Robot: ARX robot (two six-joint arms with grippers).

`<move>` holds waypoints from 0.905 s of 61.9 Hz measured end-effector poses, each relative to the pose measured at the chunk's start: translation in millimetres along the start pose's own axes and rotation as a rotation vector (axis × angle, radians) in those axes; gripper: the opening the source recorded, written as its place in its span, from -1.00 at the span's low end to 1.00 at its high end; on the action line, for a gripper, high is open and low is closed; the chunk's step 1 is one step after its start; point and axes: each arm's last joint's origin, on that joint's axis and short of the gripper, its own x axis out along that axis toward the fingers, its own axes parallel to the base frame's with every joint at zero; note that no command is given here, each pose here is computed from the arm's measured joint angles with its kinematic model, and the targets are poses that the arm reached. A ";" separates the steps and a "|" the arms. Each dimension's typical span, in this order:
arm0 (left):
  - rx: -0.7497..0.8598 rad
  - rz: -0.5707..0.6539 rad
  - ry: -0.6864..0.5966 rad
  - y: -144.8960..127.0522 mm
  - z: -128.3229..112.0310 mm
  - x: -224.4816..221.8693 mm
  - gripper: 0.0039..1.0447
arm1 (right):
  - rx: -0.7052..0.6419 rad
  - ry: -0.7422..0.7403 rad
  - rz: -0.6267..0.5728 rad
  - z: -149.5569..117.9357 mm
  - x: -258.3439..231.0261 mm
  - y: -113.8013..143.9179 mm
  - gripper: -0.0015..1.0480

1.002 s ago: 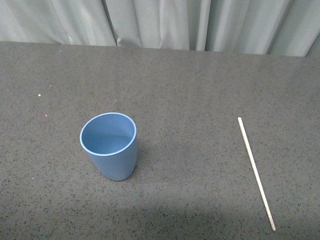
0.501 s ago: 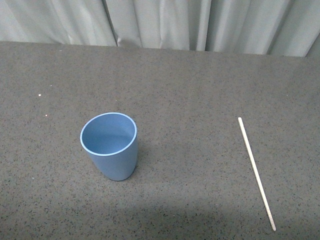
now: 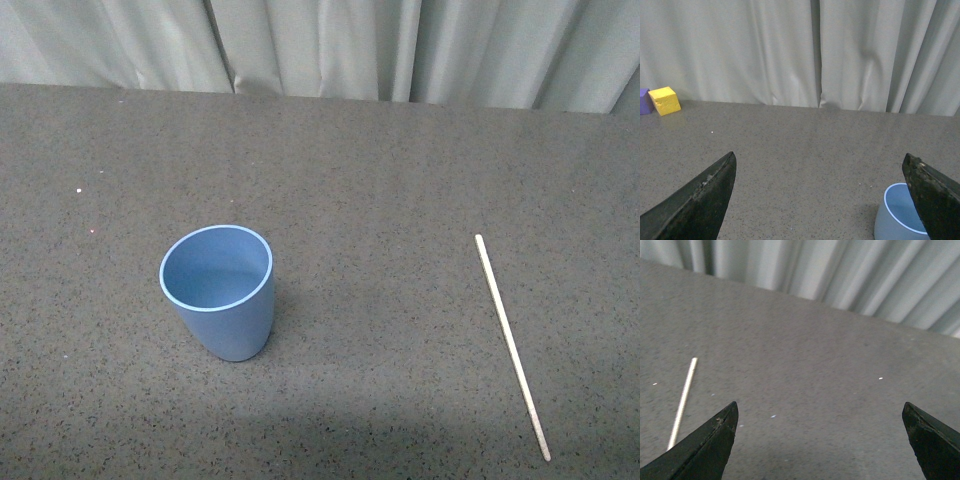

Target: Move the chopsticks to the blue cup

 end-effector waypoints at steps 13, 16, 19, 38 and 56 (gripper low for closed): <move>0.000 0.000 0.000 0.0 0.0 0.0 0.88 | 0.050 0.243 0.180 16.8 55.7 17.8 0.82; 0.000 0.000 0.000 0.0 0.0 0.0 0.88 | 0.059 0.288 0.195 18.4 68.1 20.2 0.82; 0.000 0.000 0.000 0.0 0.0 0.0 0.88 | 0.075 0.353 0.218 19.0 83.3 23.0 0.82; 0.000 0.000 0.000 0.0 0.0 0.0 0.88 | 0.171 0.682 0.273 0.4 153.3 51.5 0.82; 0.000 0.000 0.000 0.0 0.0 0.0 0.88 | 0.169 0.792 0.274 -13.7 180.5 78.5 0.82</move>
